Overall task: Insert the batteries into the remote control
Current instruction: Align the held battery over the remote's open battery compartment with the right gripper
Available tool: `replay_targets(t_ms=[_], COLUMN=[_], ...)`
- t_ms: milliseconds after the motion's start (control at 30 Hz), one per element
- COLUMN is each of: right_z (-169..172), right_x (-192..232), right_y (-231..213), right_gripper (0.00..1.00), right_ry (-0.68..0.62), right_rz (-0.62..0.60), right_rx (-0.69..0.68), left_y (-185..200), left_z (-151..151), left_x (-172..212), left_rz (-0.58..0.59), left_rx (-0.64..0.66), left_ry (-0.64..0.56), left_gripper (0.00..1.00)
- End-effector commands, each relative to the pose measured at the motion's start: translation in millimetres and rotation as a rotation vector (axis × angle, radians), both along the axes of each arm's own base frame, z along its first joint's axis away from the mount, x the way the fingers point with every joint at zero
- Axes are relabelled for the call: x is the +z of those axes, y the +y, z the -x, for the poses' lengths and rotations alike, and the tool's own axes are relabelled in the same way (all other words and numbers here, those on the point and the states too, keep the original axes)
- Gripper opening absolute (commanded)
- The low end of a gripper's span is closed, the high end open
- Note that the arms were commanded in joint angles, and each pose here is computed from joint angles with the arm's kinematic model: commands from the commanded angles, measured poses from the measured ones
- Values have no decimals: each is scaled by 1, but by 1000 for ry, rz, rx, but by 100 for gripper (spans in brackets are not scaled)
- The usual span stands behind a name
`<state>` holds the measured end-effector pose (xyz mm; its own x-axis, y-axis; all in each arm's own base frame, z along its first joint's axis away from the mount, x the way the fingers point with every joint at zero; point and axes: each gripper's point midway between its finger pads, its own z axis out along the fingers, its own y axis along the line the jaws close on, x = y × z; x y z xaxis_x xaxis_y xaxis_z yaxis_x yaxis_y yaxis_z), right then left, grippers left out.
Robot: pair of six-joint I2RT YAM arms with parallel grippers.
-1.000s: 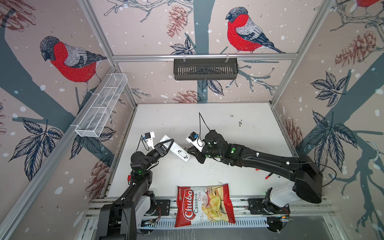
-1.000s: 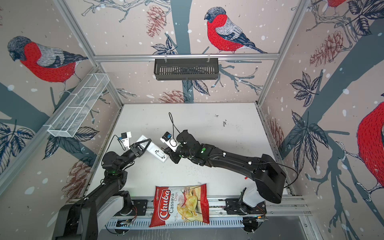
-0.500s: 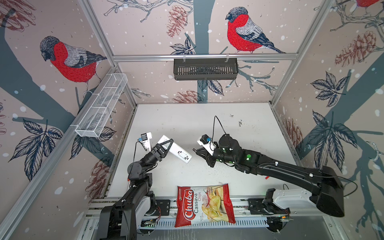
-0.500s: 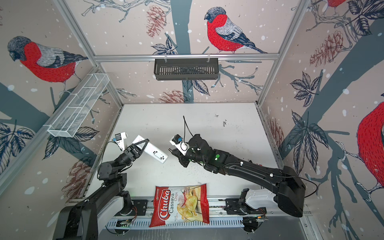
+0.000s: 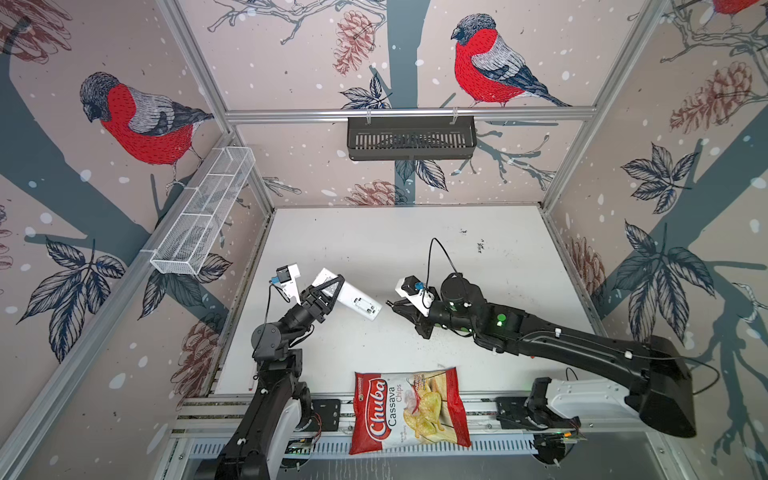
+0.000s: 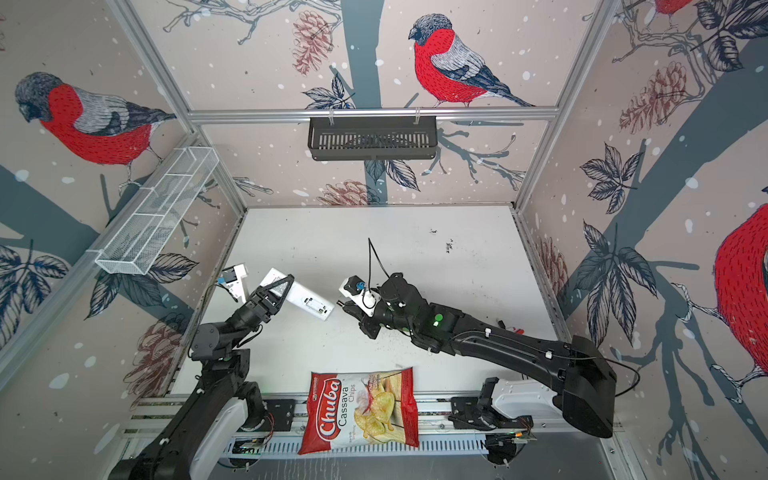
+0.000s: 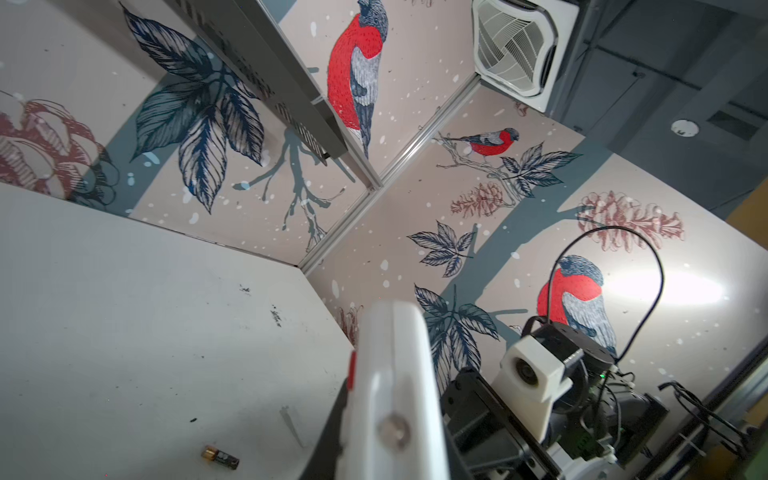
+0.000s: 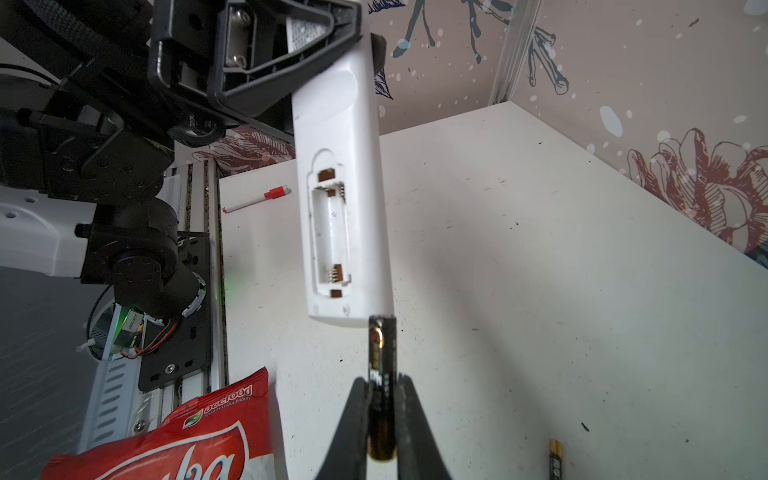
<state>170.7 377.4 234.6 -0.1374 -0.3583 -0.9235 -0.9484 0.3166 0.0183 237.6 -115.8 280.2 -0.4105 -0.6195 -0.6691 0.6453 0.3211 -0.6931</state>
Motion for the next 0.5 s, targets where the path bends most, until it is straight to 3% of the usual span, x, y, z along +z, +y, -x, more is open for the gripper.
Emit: replay_targets(t_ms=[0, 133, 467], right_z=[3, 2, -18], right_x=[8, 4, -29], right_y=[18, 37, 59], right_gripper=[12, 12, 12], right_ry=[-9, 9, 62], right_rz=[-32, -21, 86], right_rx=[31, 55, 10], left_y=[7, 6, 6], left_z=[-20, -27, -32], left_x=[-28, -42, -52], left_rz=[-43, -37, -19], left_rx=[73, 56, 41], left_ry=[118, 204, 270], left_gripper=[0, 0, 0])
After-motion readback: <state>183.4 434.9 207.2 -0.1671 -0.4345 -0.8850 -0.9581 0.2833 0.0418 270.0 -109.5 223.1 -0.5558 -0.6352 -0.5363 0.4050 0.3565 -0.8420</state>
